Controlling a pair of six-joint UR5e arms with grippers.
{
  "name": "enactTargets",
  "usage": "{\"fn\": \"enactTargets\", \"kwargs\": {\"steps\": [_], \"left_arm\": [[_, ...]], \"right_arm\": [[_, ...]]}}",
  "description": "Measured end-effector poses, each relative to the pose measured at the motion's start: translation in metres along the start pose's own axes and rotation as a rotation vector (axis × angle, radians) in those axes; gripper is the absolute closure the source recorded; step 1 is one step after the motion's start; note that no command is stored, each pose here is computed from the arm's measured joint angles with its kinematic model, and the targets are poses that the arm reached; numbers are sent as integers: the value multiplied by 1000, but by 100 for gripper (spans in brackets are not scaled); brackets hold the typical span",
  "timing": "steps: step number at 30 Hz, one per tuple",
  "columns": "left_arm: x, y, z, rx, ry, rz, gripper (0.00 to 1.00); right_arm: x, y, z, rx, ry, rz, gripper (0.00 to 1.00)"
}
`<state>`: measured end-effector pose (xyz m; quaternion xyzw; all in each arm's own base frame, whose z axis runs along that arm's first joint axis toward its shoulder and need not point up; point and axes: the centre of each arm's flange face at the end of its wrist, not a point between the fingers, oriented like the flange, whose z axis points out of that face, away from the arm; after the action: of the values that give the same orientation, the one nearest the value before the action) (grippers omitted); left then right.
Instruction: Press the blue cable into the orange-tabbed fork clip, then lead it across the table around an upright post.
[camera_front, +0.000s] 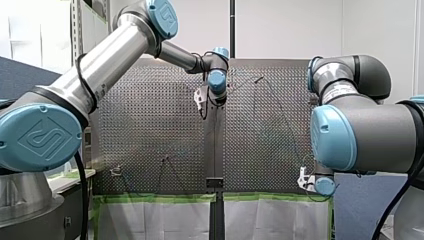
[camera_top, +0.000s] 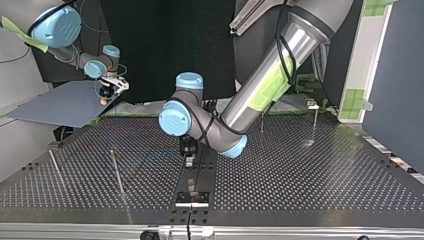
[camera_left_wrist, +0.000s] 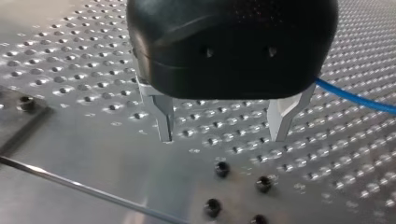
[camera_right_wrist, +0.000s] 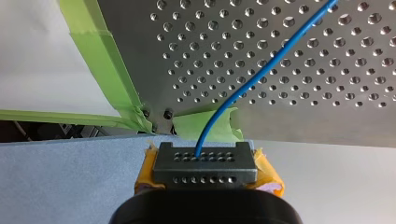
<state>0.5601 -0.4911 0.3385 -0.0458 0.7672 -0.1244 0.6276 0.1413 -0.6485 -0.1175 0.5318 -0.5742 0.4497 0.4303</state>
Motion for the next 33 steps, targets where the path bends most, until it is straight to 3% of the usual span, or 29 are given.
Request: {"fn": "enactTargets", "kwargs": {"steps": [8,16,33], "left_arm": [[6,-1,-7,43,89,-31,0],[0,-3,-21,87,166,-24,0],[-29,-11,-44,114,168,-32,0]], "right_arm": [[-2,0,-1,0,-8,-5,100],[-3,-3,-2,3,-13,-7,100],[-3,-1,-2,0,-15,-6,100]]}}
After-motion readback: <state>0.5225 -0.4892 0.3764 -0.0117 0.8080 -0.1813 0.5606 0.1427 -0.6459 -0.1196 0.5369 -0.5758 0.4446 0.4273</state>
